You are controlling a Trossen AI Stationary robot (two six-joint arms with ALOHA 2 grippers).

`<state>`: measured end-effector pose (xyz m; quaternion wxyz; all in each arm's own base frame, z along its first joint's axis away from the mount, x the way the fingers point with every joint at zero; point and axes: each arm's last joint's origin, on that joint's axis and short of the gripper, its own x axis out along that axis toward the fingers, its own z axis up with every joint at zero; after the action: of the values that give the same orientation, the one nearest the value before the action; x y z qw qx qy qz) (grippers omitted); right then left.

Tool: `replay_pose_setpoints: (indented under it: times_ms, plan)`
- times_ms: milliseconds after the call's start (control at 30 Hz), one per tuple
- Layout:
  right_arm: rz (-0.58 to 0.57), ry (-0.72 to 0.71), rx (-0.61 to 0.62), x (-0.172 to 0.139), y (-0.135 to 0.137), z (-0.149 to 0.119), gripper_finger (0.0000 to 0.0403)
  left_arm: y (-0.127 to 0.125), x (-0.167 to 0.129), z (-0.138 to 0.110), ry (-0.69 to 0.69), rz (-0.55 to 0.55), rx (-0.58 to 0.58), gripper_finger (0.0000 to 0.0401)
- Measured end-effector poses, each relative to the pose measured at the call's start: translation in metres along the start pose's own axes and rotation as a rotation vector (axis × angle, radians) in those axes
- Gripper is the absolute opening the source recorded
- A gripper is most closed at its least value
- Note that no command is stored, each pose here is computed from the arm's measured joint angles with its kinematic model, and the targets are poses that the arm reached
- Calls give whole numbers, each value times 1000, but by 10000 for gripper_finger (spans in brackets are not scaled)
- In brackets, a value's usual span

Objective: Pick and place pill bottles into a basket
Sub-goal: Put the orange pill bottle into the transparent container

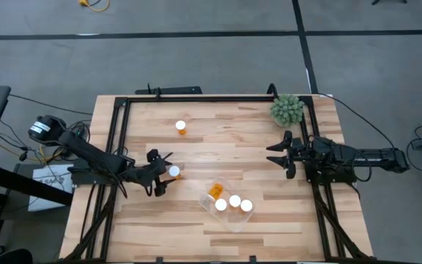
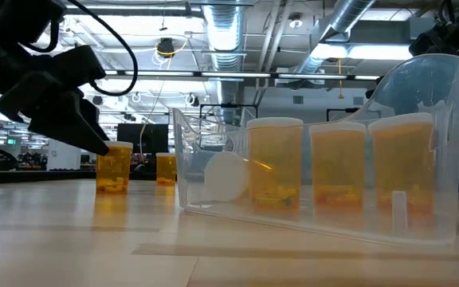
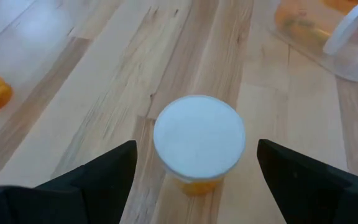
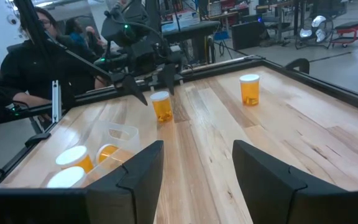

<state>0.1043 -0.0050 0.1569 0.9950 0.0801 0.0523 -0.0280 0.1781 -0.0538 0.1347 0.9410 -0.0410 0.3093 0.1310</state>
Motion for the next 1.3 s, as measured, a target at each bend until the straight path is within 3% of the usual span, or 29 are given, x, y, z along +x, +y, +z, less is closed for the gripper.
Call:
replay_pose_setpoints:
  times_ms: [500,1000,1300]
  plan:
    - [0,0,0,0,0,0,187,-5,35,-11,24,4,26,319]
    - [0,0,0,0,0,0,187,-6,36,-11,18,12,23,183]
    - [0,0,0,0,0,0,186,-11,38,4,-44,-7,3,176]
